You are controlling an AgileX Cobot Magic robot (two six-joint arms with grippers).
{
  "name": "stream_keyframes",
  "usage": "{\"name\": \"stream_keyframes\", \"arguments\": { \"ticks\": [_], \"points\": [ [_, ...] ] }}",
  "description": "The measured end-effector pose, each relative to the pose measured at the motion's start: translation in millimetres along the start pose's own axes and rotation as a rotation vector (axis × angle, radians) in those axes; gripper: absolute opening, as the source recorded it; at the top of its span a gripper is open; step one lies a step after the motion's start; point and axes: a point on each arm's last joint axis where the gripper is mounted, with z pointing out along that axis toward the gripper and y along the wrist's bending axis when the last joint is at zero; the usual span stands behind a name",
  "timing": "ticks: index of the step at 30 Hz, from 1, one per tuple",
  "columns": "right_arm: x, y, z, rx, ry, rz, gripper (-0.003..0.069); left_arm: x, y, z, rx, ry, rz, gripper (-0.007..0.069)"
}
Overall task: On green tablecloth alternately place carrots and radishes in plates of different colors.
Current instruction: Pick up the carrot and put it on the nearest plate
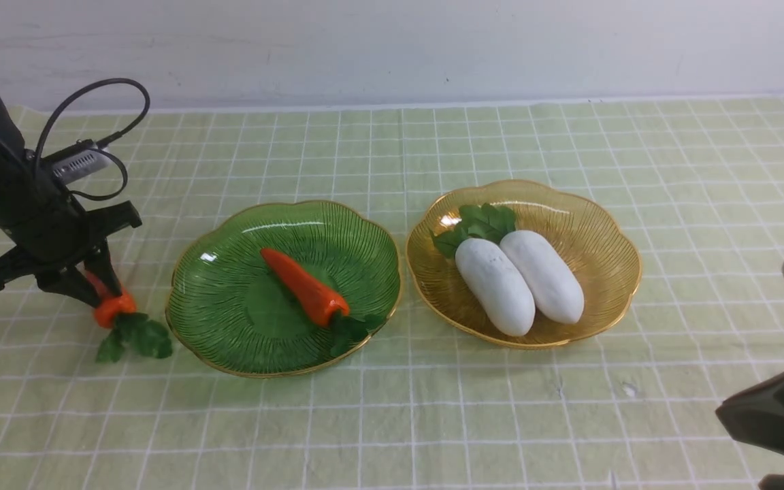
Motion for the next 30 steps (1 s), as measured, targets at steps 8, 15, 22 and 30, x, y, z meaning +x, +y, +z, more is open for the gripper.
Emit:
{"name": "stream_keyframes", "arguments": {
  "ticks": [8,15,22,30],
  "points": [
    [0.0,0.0,0.0,0.0,0.0,0.0,-0.0015,-0.5,3.8,16.1,-0.029,0.034,0.005,0.0503],
    [0.0,0.0,0.0,0.0,0.0,0.0,-0.0015,-1.7,4.4,18.1,-0.034,0.026,0.0,0.0579],
    [0.1,0.0,0.1,0.0,0.0,0.0,-0.0015,0.7,7.5,27.9,-0.057,0.082,0.062,0.0377],
    [-0.2,0.1,0.5,-0.001,-0.005,0.002,-0.0015,12.6,-5.3,-21.2,-0.035,0.068,0.205,0.0311]
  ]
}}
